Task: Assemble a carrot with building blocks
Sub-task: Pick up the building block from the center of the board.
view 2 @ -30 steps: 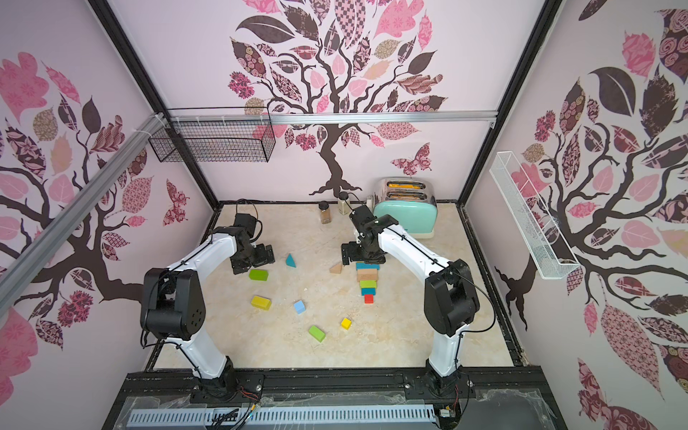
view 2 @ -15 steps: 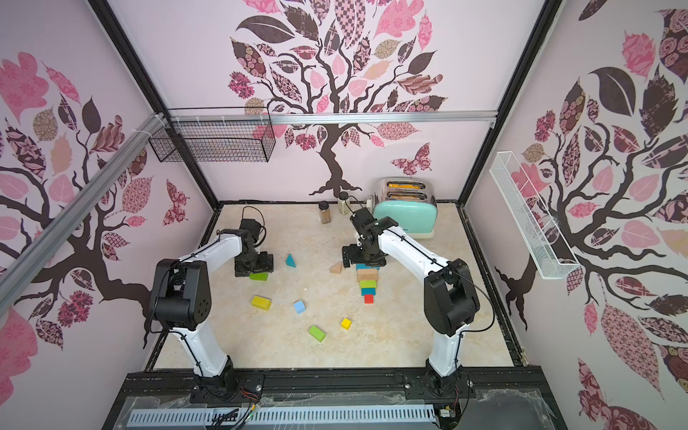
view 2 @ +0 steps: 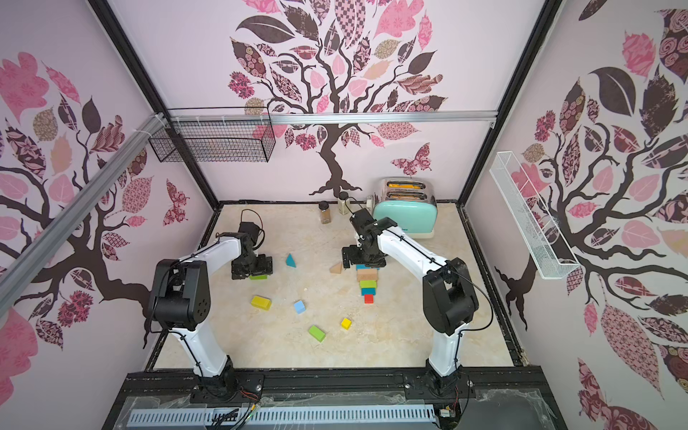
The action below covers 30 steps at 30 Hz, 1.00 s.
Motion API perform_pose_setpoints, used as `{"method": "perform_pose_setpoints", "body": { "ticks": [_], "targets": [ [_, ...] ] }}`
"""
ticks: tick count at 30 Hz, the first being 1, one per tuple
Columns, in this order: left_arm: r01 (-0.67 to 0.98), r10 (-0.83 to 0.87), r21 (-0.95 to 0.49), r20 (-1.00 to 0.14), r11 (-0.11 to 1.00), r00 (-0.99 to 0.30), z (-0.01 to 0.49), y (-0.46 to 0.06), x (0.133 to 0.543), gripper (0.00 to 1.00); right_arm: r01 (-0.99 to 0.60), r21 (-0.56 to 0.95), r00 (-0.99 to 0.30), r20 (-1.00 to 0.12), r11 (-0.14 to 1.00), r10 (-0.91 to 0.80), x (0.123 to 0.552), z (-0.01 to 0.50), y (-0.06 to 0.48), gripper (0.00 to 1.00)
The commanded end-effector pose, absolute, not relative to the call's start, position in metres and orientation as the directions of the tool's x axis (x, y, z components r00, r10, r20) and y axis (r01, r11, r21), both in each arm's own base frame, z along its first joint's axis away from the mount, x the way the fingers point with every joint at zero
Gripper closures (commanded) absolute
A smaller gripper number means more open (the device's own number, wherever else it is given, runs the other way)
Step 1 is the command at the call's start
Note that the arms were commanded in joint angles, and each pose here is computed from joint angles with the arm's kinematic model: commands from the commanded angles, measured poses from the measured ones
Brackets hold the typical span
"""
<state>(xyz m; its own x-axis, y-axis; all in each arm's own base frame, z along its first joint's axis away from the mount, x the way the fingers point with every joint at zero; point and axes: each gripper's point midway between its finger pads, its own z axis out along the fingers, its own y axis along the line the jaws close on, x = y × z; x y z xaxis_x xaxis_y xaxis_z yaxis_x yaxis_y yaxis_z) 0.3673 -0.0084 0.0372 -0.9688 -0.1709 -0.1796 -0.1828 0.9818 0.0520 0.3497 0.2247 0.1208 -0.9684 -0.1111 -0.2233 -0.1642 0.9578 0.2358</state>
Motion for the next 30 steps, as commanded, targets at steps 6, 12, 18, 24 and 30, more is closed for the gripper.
{"method": "perform_pose_setpoints", "body": {
  "ticks": [6,12,18,24,30],
  "targets": [
    [-0.207,-0.195,0.04,-0.203,0.978,-0.96,0.032,-0.005,0.374,0.19,-0.155,0.241,-0.969,-0.224,0.958,-0.101,0.355,0.119,0.226,0.01],
    [-0.222,-0.217,0.005,-0.179,0.975,-0.96,0.027,-0.011,0.369,0.36,-0.156,0.236,-0.97,-0.222,0.959,-0.103,0.355,0.117,0.225,0.01],
    [-0.242,-0.246,-0.043,-0.191,0.969,-0.95,0.037,-0.019,0.362,0.46,-0.157,0.243,-0.968,-0.231,0.957,-0.1,0.357,0.121,0.227,0.01],
    [-0.154,-0.178,-0.103,-0.283,0.983,-0.942,0.092,-0.072,0.366,0.47,-0.161,0.248,-0.955,-0.282,0.955,-0.087,0.363,0.14,0.228,0.01],
    [-0.071,-0.127,-0.191,-0.3,0.979,-0.945,0.106,-0.143,0.359,0.47,-0.167,0.256,-0.944,-0.32,0.952,-0.079,0.374,0.158,0.232,0.01]
  ]
}}
